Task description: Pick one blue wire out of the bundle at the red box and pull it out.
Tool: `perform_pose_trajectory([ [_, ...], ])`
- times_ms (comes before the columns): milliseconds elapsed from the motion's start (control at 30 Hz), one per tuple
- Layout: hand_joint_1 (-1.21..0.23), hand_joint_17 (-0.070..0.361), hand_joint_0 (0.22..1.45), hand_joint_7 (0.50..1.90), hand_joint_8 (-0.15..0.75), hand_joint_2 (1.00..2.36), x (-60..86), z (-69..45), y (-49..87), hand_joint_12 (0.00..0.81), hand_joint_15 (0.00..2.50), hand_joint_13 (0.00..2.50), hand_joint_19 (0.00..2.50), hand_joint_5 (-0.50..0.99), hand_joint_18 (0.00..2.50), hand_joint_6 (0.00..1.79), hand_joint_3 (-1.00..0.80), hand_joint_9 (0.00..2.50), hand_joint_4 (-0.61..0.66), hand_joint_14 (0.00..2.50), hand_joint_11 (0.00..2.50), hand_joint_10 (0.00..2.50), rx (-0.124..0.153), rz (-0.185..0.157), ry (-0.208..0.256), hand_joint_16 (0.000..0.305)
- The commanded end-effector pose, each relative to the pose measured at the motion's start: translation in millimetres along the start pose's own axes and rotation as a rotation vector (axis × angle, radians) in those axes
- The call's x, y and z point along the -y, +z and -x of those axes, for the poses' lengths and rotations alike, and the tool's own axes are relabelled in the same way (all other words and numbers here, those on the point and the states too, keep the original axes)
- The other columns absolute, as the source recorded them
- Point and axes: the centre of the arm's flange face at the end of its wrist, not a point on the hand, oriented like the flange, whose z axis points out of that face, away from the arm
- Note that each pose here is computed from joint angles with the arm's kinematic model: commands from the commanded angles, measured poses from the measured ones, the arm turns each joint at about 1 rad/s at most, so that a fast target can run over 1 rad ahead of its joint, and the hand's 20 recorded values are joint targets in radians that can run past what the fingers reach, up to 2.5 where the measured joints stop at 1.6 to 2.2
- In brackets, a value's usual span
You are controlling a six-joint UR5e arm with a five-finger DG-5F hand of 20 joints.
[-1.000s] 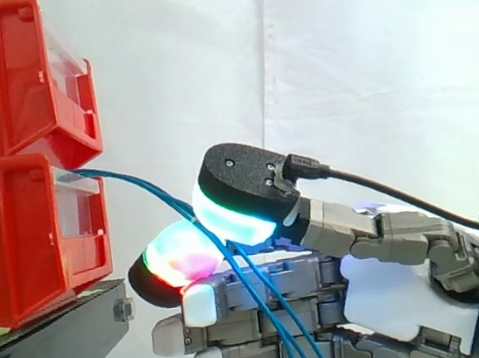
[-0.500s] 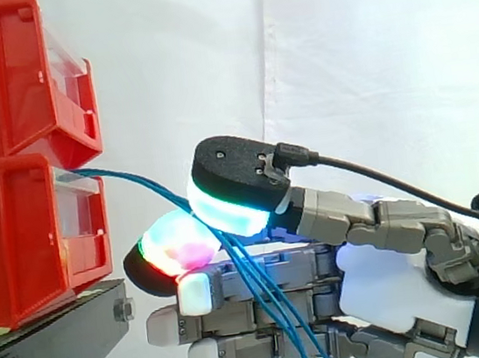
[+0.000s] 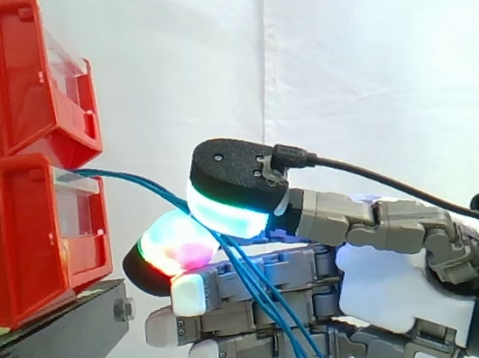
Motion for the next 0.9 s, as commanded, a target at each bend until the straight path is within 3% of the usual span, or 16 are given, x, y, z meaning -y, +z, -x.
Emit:
perform_pose_trajectory([
  [0, -0.79, 0.104, 0.62, 0.98, 0.244, 1.01, -0.3, -0.1, 0.1, 0.374, 0.47, 0.61, 0.53, -0.13, 0.55, 0.75, -0.19, 0.92, 0.20, 0.02, 0.61, 0.02, 0.001, 0.002, 0.001, 0.046],
  [133, -0.83, 0.101, 0.63, 0.91, 0.241, 1.01, 0.1, -0.4, 0.3, 0.366, 0.46, 0.60, 0.53, -0.14, 0.54, 0.78, -0.19, 0.91, 0.24, 0.02, 0.63, 0.02, 0.001, 0.003, 0.002, 0.045],
  [200, -0.84, 0.103, 0.62, 0.97, 0.240, 1.01, 0.5, -0.2, -0.1, 0.367, 0.45, 0.60, 0.53, -0.13, 0.55, 0.76, -0.19, 0.93, 0.26, 0.02, 0.59, 0.02, 0.001, 0.003, 0.004, 0.046],
  [333, -0.72, 0.109, 0.62, 1.38, 0.232, 1.01, -0.5, -0.3, 0.2, 0.373, 0.41, 0.61, 0.52, -0.04, 0.56, 0.52, -0.19, 0.94, 0.31, 0.02, 0.40, 0.01, 0.000, 0.003, 0.005, 0.049],
  [367, -0.70, 0.108, 0.62, 1.41, 0.230, 1.01, -1.0, -0.4, 0.8, 0.370, 0.41, 0.60, 0.52, -0.03, 0.55, 0.50, -0.18, 0.94, 0.32, 0.01, 0.38, 0.01, 0.001, 0.004, 0.006, 0.048],
  [500, -0.69, 0.098, 0.65, 1.39, 0.220, 1.02, -1.3, -0.4, 1.0, 0.353, 0.42, 0.59, 0.54, -0.04, 0.52, 0.50, -0.21, 0.93, 0.25, 0.02, 0.48, 0.02, 0.002, 0.006, 0.007, 0.044],
  [733, -0.82, 0.104, 0.63, 1.00, 0.239, 1.01, 0.1, -0.4, 0.3, 0.368, 0.43, 0.56, 0.52, -0.13, 0.52, 0.72, -0.16, 0.91, 0.25, 0.02, 0.60, 0.02, 0.001, 0.003, 0.004, 0.046],
  [800, -0.77, 0.106, 0.59, 1.06, 0.237, 1.01, 0.9, -0.1, -0.5, 0.369, 0.43, 0.56, 0.53, -0.11, 0.51, 0.69, -0.22, 0.93, 0.29, 0.02, 0.57, 0.02, 0.000, -0.001, 0.003, 0.047],
  [867, -0.69, 0.098, 0.56, 1.34, 0.212, 1.01, -0.5, 0.7, 1.0, 0.346, 0.43, 0.55, 0.56, -0.06, 0.48, 0.54, -0.31, 0.93, 0.27, 0.02, 0.51, 0.02, 0.001, 0.002, 0.004, 0.044],
])
